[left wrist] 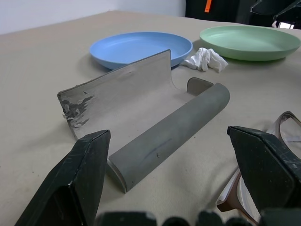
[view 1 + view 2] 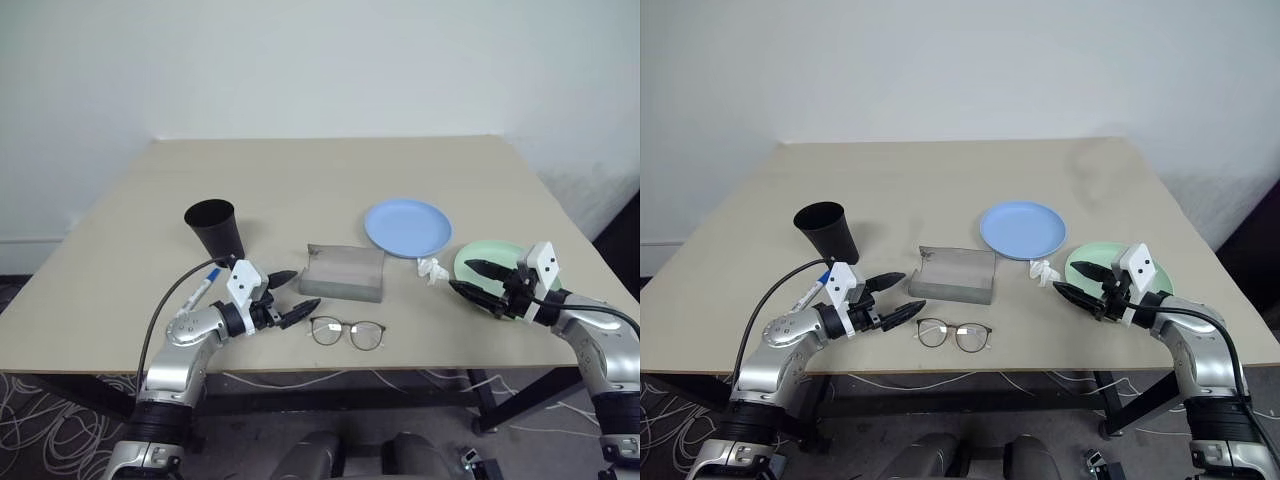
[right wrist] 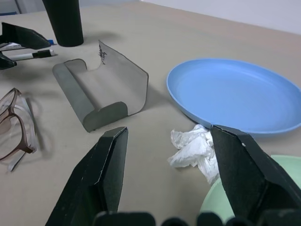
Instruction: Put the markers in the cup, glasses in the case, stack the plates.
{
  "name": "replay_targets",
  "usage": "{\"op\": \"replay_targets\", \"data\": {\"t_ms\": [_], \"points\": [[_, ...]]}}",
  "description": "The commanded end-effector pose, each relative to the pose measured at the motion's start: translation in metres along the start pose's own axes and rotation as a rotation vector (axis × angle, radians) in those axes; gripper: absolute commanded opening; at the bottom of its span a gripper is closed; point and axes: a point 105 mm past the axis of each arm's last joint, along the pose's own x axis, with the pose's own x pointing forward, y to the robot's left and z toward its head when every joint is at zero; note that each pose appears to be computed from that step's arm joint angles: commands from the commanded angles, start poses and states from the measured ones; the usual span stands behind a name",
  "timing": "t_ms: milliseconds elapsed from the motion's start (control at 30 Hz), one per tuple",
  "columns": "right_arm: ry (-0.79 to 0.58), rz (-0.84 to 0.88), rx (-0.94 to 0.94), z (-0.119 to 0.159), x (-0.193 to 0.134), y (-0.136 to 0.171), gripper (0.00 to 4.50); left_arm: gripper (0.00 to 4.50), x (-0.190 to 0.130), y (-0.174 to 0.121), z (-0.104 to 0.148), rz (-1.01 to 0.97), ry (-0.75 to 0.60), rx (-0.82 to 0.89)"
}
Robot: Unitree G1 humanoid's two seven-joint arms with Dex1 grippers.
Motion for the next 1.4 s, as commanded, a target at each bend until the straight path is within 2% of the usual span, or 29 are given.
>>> {"op": "replay_targets", "data": {"t_ms": [33,233,500,767,1100,1400], "points": [[-0.042,-0.014,-0.057,0.016,0.0,0.003,3.05,4.22,-0.002,0.0,0.016,-0.014,-0.038,0.045],[-0.038,-0.033,-0.051,0.014,0.0,0.012,3.05,4.22,-0.002,0.001,0.015,-0.044,-0.024,0.049],[-0.038,-0.075,-0.054,0.014,0.005,0.012,3.05,4.22,-0.003,0.008,0.019,-0.036,-0.02,0.057],[-0.025,-0.116,-0.103,0.018,0.012,0.009,3.05,4.22,-0.003,0.003,0.019,-0.044,-0.03,0.051],[0.094,-0.218,-0.191,0.012,0.018,0.004,3.05,4.22,0.008,-0.01,0.026,-0.085,-0.066,0.035],[0.259,-0.328,-0.184,-0.018,0.023,0.0,3.05,4.22,0.021,-0.032,0.034,-0.134,-0.118,0.004]]}}
